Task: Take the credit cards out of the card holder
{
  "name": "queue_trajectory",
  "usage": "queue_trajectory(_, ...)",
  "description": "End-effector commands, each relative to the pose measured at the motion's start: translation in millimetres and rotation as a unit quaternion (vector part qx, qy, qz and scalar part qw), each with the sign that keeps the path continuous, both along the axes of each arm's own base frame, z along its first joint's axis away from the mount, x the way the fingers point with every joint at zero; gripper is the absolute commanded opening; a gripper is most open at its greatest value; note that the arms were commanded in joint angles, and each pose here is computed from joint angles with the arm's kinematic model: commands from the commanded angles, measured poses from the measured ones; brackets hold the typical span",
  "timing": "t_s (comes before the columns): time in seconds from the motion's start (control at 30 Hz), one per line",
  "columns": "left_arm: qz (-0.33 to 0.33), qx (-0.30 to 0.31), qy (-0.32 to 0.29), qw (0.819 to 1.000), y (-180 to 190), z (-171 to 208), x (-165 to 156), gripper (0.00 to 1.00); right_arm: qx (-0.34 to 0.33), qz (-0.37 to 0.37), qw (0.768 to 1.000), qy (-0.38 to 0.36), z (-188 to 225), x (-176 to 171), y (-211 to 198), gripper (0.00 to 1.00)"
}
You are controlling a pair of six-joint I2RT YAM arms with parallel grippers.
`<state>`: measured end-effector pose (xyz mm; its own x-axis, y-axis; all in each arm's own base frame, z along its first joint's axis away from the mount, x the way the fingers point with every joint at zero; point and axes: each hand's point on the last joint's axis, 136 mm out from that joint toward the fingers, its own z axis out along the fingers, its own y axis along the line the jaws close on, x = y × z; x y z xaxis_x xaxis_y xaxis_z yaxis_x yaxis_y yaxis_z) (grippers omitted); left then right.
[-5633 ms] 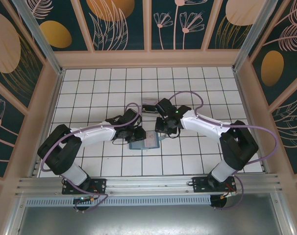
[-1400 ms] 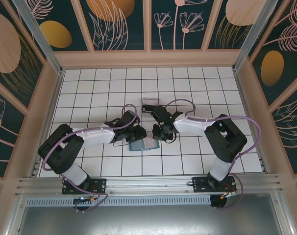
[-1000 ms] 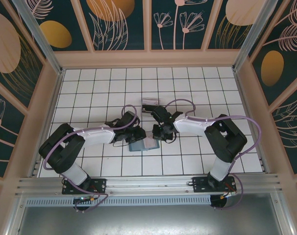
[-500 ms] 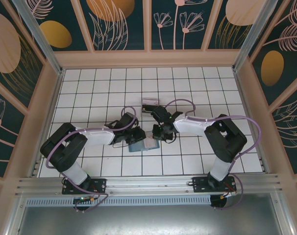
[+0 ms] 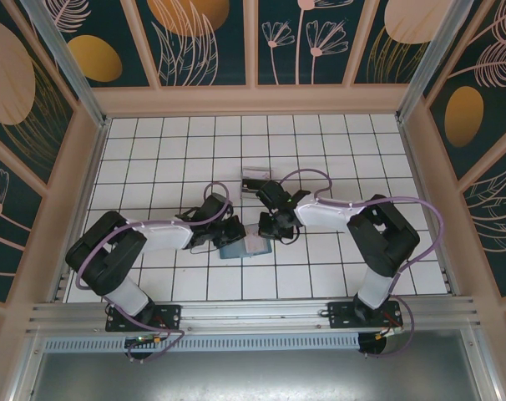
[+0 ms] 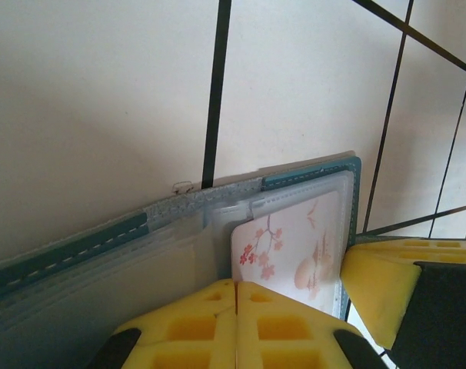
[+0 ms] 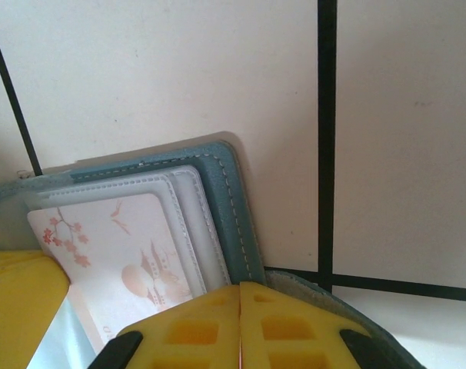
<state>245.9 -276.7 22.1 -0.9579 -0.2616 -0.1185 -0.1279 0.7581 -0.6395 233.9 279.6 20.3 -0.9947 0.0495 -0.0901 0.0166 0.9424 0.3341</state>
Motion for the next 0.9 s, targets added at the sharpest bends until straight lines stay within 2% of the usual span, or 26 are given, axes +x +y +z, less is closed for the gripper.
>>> queue_trajectory(0.0, 0.005, 0.007, 0.007, 1.000, 8.5, -1.4, -5.4, 0.08, -0.029, 0.004, 0.999, 0.024, -17.8, -12.3, -6.3, 0.07)
queue_trajectory(0.63, -0.001, 0.015, 0.001, 1.000, 18.7, 1.8, -15.7, 0.04, -0.032, 0.001, 0.999, 0.021, -13.2, -10.7, -7.1, 0.06)
queue_trajectory(0.87, -0.007, 0.011, 0.010, 1.000, 12.6, -6.0, -13.7, 0.04, -0.013, -0.002, 1.000, 0.003, 5.3, -5.2, -0.1, 0.29)
